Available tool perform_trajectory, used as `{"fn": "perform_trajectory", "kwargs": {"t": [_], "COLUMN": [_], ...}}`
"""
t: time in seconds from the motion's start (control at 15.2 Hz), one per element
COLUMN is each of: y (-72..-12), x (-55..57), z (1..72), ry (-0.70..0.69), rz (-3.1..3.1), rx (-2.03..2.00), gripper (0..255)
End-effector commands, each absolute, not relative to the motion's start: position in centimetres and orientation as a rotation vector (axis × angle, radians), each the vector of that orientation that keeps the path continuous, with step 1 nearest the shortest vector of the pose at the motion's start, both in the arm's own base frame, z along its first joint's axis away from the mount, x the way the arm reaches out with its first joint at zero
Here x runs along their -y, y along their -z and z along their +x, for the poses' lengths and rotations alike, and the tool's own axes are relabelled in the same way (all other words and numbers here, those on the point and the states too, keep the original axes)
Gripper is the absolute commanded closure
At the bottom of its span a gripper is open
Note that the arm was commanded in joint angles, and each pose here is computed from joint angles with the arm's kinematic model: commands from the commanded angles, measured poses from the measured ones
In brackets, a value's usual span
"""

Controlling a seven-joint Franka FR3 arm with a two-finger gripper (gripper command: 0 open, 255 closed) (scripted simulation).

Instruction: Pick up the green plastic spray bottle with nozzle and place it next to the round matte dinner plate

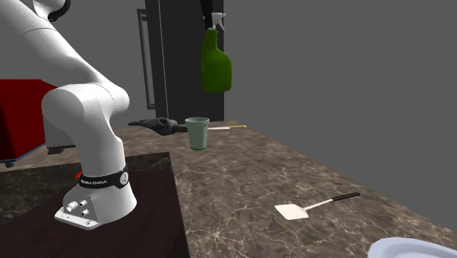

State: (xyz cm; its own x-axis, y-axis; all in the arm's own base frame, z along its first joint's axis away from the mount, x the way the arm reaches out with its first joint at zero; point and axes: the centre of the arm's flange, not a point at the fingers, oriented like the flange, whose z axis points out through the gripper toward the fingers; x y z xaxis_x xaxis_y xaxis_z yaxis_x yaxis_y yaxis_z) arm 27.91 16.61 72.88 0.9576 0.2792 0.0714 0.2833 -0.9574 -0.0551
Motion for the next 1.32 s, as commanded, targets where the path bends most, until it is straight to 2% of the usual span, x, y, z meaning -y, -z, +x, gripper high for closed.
{"fn": "perform_trajectory", "kwargs": {"t": [0.0,1.25], "y": [-72.3,-64.8], "x": [-14.8,7.0], "z": [28.7,38.8], "ry": [0.097,0.097], "rz": [-3.044,-3.044], "rx": [0.439,0.439], "gripper": [255,255]}}
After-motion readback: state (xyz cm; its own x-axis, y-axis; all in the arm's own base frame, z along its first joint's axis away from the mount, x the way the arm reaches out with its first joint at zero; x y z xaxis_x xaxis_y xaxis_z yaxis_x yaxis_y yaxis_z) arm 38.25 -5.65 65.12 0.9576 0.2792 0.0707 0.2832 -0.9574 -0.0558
